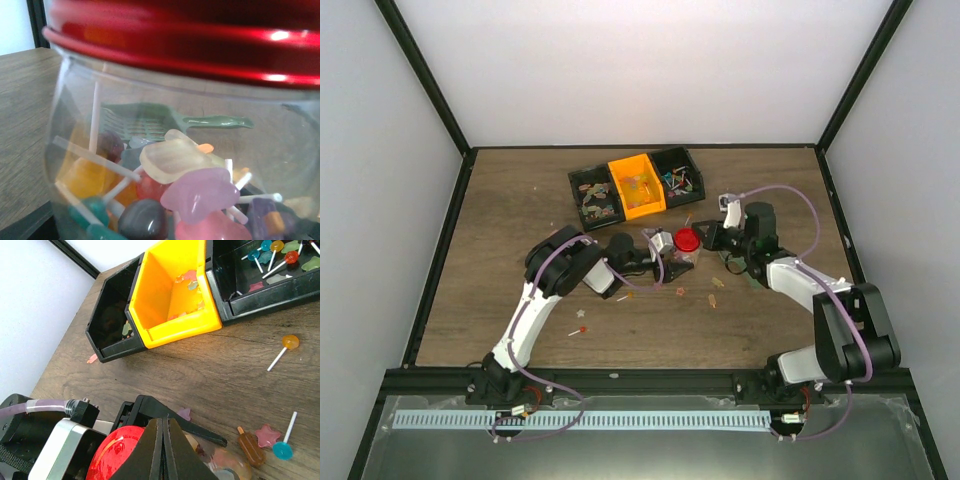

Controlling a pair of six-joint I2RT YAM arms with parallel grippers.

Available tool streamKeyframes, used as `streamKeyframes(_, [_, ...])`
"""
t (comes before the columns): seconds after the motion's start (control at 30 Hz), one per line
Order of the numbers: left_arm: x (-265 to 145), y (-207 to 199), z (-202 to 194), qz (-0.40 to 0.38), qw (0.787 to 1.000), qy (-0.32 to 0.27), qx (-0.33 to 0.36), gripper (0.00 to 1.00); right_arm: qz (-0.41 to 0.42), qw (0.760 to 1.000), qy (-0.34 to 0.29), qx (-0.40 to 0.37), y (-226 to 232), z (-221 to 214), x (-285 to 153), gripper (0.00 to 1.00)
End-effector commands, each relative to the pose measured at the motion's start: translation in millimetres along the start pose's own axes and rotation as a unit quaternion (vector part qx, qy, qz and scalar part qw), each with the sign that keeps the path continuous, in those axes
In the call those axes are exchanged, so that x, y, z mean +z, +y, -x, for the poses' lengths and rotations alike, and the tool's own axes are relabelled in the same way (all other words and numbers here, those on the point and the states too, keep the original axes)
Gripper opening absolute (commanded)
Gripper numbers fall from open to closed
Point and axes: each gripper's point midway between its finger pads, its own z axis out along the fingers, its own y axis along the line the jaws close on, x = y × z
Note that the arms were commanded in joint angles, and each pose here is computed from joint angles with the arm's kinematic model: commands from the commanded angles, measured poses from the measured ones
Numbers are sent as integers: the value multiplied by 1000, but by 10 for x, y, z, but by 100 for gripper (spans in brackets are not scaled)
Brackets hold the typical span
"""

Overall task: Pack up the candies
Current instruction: Screw the box lid onto the packing bottle.

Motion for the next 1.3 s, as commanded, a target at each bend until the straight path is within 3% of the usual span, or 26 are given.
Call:
streamKeyframes(0.0, [-109, 196, -812, 61, 983, 106, -136, 64, 32, 986, 139, 81, 77, -863, -89, 1])
streamKeyframes(1.27, [-56, 204, -903, 59, 980, 128, -140, 64, 64, 980, 159, 100, 434, -1304, -284, 1])
